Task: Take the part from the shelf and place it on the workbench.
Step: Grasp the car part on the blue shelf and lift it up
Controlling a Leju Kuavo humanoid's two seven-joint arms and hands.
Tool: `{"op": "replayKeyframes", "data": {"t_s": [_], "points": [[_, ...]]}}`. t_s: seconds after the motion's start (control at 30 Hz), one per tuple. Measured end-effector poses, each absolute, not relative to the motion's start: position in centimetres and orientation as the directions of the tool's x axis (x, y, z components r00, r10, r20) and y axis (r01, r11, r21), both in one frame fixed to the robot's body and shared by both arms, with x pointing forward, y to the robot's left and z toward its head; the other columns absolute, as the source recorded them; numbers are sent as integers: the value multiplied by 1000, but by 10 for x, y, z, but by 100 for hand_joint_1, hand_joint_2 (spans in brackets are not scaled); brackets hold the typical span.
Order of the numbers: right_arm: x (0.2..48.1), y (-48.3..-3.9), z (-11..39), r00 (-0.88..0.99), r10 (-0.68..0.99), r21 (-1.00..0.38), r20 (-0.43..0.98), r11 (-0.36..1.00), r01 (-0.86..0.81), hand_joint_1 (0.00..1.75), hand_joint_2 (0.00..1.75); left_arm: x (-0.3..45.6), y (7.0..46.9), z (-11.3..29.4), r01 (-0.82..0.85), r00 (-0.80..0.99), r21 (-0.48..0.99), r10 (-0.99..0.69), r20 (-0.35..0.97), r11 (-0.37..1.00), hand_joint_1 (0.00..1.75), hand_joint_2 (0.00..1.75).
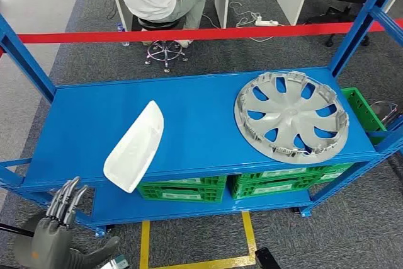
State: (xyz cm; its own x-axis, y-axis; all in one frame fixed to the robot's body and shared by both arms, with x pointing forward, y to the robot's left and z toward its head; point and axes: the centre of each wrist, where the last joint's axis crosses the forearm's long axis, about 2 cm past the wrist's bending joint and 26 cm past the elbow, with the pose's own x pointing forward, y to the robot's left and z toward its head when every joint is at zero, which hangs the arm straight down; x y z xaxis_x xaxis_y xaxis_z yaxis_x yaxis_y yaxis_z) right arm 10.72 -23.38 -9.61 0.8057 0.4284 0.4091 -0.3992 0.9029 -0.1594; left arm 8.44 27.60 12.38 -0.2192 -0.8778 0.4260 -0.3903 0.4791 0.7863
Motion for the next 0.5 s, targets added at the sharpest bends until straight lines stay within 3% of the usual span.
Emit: {"op": "replayKeyframes", "data": {"t_s": [0.5], "points": [[106, -237, -97, 816, 414, -154, 403, 910, -386, 0, 0, 59, 332, 126, -233, -1, 925, -952, 308, 299, 0, 175]]}}
